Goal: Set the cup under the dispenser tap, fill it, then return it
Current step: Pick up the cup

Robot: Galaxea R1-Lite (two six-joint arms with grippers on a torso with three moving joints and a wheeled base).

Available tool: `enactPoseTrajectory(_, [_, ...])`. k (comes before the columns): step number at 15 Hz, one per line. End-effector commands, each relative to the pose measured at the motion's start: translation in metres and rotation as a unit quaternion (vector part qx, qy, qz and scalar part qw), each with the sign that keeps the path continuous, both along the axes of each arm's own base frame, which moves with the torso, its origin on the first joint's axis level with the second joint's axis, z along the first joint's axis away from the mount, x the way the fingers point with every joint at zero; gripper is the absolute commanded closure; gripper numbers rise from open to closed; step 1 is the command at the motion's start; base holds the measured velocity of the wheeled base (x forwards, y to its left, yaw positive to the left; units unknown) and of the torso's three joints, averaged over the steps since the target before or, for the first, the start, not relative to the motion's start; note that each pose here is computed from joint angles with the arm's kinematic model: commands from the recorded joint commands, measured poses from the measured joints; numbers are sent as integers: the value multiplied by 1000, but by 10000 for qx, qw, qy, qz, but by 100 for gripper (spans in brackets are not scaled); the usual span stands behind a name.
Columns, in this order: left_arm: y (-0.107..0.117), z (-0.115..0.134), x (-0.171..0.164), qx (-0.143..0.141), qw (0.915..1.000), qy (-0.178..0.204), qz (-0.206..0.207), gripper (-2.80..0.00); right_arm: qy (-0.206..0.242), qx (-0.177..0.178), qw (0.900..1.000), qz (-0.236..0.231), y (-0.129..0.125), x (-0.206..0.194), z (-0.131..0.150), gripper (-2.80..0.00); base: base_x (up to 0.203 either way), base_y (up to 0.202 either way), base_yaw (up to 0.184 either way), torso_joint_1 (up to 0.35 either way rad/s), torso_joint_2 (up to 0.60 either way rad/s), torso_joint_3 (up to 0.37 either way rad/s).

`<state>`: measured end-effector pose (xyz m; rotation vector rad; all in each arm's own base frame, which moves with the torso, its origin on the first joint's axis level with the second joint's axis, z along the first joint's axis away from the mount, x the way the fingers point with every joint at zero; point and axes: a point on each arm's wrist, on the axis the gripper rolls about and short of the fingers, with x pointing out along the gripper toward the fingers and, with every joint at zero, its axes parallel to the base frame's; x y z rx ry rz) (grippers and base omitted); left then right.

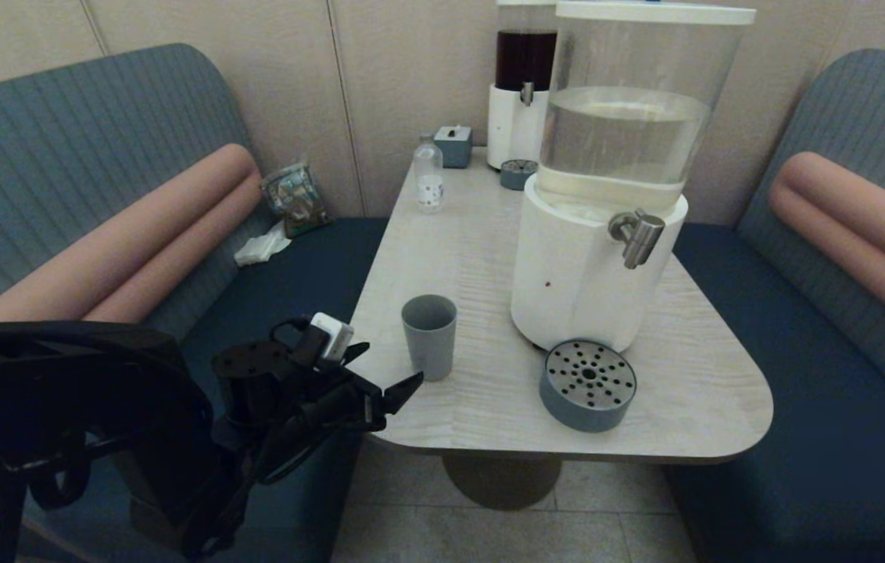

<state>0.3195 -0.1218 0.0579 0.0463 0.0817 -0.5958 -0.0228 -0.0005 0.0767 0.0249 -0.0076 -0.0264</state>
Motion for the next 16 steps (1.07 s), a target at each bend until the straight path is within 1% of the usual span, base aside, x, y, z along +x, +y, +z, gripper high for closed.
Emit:
enactPoseTrajectory(1, [-1, 1, 2, -14, 10000, -68, 4, -280, 6, -1, 10000, 8, 0, 0, 0, 0, 0, 0, 0, 0, 0, 0])
enactPoseTrajectory(6, [-5, 6, 11, -44, 9996, -294, -12, -280, 4, -1, 10000, 6, 0, 0, 0, 0, 0, 0, 0, 0, 0, 0])
enactPoseTrajectory(9, [-13, 2, 21, -78, 9993, -357, -35, -280, 6, -1, 10000, 2, 0, 0, 0, 0, 0, 0, 0, 0, 0, 0])
enactPoseTrajectory(13, [-17, 5, 31, -187, 9986, -500, 3, -280, 6, -1, 10000, 2, 0, 0, 0, 0, 0, 0, 0, 0, 0, 0])
enactPoseTrajectory(16, [-20, -2, 38, -170, 9987, -489, 33, -280, 6, -1, 10000, 2, 0, 0, 0, 0, 0, 0, 0, 0, 0, 0])
